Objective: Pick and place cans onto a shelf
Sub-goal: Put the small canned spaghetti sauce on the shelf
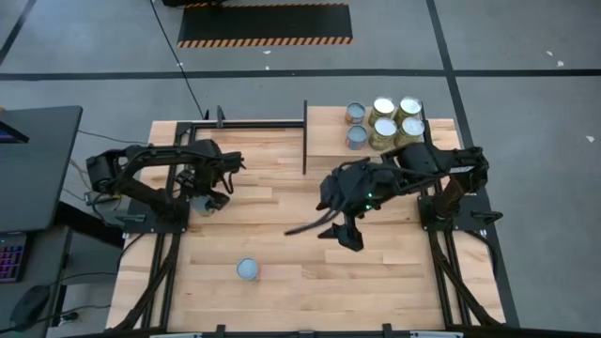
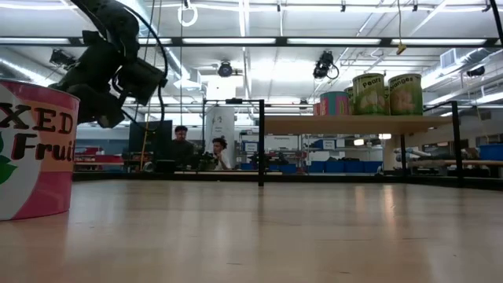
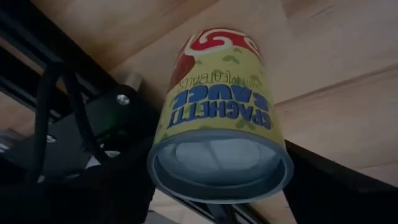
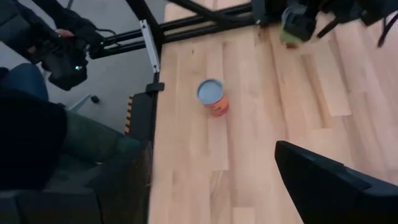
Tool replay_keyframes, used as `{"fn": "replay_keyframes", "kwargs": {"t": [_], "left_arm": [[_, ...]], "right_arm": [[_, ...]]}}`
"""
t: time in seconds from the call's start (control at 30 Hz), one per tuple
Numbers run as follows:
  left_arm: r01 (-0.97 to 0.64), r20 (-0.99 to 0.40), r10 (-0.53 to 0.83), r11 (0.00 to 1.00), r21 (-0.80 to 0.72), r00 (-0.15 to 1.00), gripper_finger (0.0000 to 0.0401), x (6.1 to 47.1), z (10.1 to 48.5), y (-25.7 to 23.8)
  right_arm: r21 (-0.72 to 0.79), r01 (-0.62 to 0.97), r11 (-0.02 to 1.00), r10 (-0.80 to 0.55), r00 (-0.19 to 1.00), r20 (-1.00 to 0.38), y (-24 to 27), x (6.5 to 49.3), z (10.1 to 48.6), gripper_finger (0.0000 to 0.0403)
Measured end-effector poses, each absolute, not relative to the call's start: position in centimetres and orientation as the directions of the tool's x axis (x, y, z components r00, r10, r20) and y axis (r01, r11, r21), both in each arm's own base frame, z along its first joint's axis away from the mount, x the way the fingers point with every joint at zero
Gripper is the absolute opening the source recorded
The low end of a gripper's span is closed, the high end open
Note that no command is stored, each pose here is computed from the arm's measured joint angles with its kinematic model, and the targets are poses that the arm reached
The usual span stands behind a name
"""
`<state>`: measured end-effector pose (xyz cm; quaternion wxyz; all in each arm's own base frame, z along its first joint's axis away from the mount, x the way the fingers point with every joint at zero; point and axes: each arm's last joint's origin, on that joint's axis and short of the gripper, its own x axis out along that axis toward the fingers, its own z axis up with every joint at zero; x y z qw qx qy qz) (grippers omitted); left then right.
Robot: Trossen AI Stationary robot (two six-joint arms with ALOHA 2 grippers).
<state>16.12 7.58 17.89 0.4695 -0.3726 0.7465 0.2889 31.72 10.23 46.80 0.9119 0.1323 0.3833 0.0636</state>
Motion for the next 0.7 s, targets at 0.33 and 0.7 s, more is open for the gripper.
{"fn": "replay_keyframes", "kwargs": {"t": [0.33,0.7], "left_arm": [[-0.776,-0.978,-0.171,0.631,-0.013,-0.122,0.0285,18.9,24.7,5.7],[-0.502,-0.904,-0.011,0.828,-0.249,0.428,0.0285,24.7,36.9,2.1]], "right_arm": [[0.332,-0.02,0.943,0.258,0.673,-0.693,11.9,28.3,48.1,0.0348],[0.221,0.09,0.971,0.095,0.703,-0.704,9.6,23.5,50.0,0.0348]]}}
